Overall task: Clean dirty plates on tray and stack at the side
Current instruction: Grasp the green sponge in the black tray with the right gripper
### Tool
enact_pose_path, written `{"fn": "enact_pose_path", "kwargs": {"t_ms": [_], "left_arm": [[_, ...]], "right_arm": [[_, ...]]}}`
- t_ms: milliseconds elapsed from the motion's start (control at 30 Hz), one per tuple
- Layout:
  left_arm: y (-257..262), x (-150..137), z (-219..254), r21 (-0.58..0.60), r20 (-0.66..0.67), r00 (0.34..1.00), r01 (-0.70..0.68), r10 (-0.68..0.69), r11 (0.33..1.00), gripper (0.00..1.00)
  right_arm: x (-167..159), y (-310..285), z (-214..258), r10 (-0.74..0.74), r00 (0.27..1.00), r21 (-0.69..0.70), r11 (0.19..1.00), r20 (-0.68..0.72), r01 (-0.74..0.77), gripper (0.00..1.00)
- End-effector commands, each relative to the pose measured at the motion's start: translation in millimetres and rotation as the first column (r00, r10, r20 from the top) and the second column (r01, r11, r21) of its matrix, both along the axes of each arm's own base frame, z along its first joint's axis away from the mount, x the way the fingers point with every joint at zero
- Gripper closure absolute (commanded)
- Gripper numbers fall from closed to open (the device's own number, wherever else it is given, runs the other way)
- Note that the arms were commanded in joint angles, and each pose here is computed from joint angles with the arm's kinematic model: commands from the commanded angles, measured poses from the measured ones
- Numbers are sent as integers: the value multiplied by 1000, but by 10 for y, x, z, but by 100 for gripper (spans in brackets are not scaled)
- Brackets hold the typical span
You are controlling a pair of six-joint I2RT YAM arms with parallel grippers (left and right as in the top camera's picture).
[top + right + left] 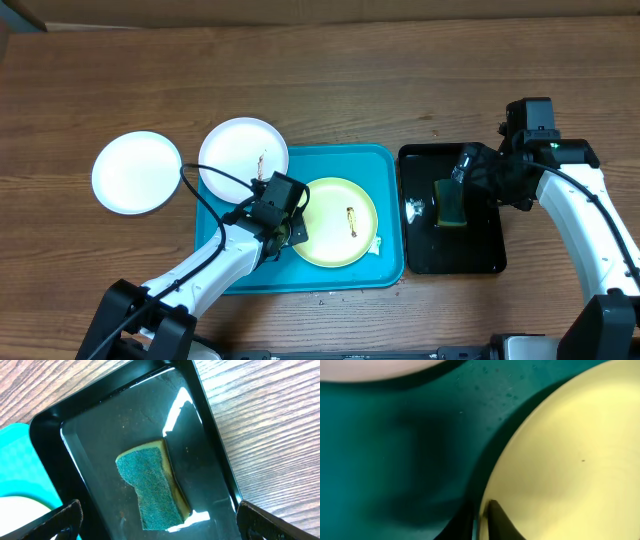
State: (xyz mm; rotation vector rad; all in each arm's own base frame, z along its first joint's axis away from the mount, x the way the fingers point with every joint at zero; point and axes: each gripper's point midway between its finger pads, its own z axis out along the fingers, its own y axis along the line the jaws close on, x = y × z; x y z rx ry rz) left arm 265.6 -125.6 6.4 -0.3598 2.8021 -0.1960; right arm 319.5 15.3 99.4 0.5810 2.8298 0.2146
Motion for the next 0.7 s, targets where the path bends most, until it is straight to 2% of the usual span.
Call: {"fn": "enact_pose_path", "kwargs": {"t_ms": [0,33,100,167,300,367,433,533,667], "left_arm": [[46,-32,-53,19,-13,999,-37,37,999,76],[46,-32,-54,19,-14,999,-37,37,999,70],[44,-29,-52,18,-12,999,-38,38,999,68],[44,-29,-52,18,-12,999,-38,38,999,85],[-5,-62,-60,-11,-32,999,-34,34,999,89],[-1,-65,-62,-14,-35,998,-51,50,999,89],[8,-62,-64,-18,-35,996,-79,79,997,91],[15,-57,-63,-21,-35,994,-103,103,994,93],[16,-61,-64,-21,-36,994,-104,103,994,92]], "right_arm": [[1,13,-14,-5,1000,7,1000,-1,5,0],[1,13,-14,-5,1000,7,1000,-1,5,0],[1,14,-14,-5,1000,8,1000,-1,5,0],[6,33,-10,-2,1000,19,1000,1,2,0],[-84,71,-28,31,999,31,999,-33,-30,0],[-168,119,-43,88,994,32,996,-60,-86,11],[-290,160,-73,109,988,20,994,-109,-107,27],[-406,207,-122,140,978,-17,989,-153,-144,32],[-465,244,-275,180,970,-107,974,-166,-199,29]]}}
